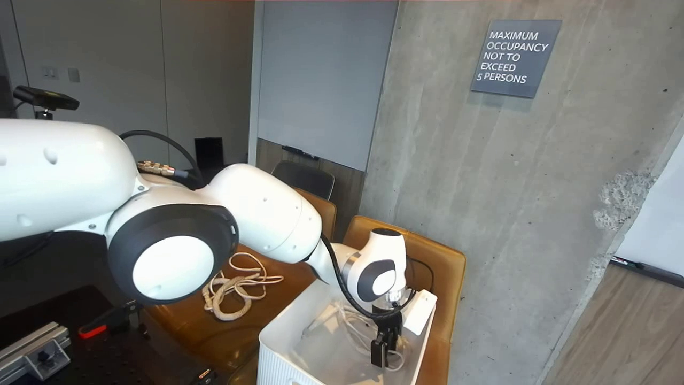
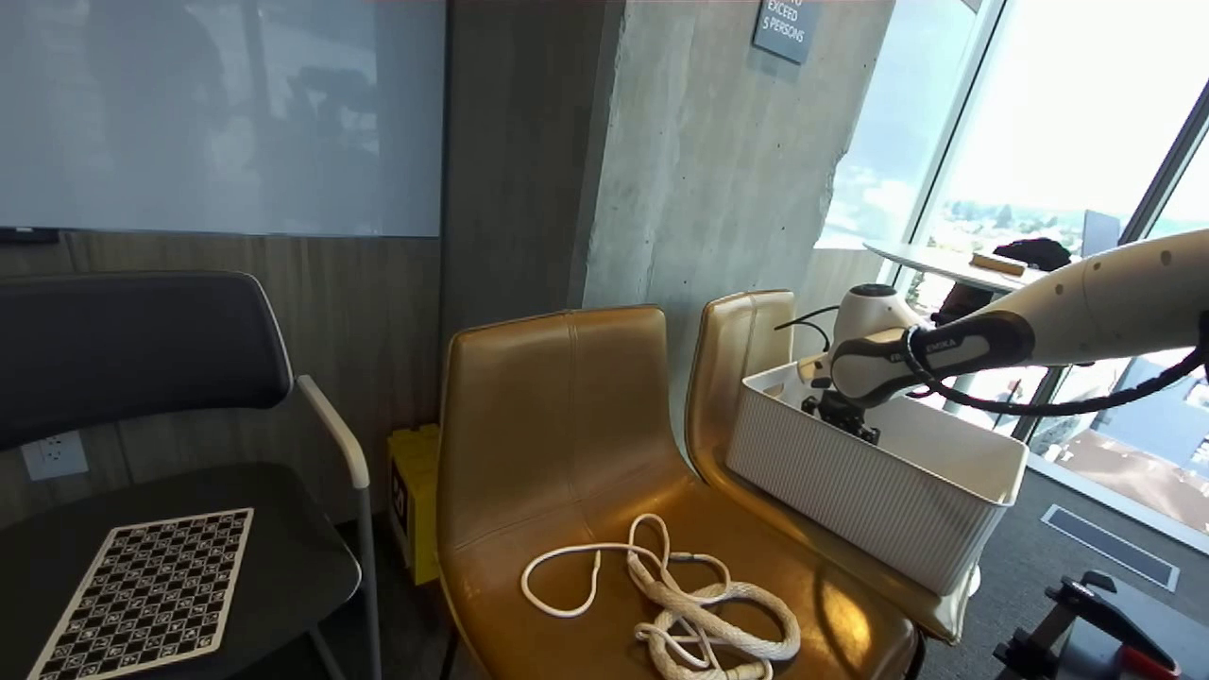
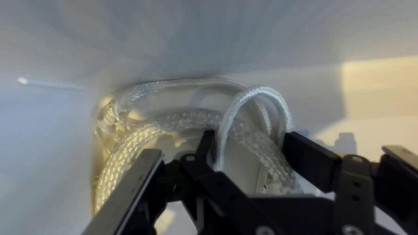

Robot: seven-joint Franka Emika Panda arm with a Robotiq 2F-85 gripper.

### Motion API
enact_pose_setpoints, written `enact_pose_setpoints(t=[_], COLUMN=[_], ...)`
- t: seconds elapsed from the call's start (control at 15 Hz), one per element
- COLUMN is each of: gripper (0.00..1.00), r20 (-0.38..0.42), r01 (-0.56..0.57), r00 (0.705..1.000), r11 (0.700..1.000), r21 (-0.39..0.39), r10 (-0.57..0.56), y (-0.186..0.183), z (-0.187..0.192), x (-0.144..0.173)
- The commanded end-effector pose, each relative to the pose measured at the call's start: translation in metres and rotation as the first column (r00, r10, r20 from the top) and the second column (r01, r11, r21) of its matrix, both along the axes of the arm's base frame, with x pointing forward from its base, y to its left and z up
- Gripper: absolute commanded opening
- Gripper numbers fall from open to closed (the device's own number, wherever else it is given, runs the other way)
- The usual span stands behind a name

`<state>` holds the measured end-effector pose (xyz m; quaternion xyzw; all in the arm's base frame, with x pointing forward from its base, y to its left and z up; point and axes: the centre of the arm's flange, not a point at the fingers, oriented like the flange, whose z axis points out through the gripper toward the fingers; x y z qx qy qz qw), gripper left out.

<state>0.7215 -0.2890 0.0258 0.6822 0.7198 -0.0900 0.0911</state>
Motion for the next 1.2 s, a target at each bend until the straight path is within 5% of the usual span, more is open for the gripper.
enact_pose_setpoints(t=[0.0, 0.27, 0.67, 1.13], gripper=[0.28, 0.01, 0.0, 0.0], r20=[-0.028, -0.026, -0.051, 0.044], r01=[-0.013, -0.004, 0.009, 0.009], r00=[1.0, 1.0, 0.999, 0.999], r11=[1.0, 1.0, 1.0, 1.0], r21=[-0.025, -0.027, 0.009, -0.023], r10=[0.013, 0.003, -0.009, -0.008], y=[-0.016, -0.014, 0.018, 0.035], z=[-0.019, -0.012, 0.029, 0.105], x=[0.024, 0.023, 0.017, 0.011])
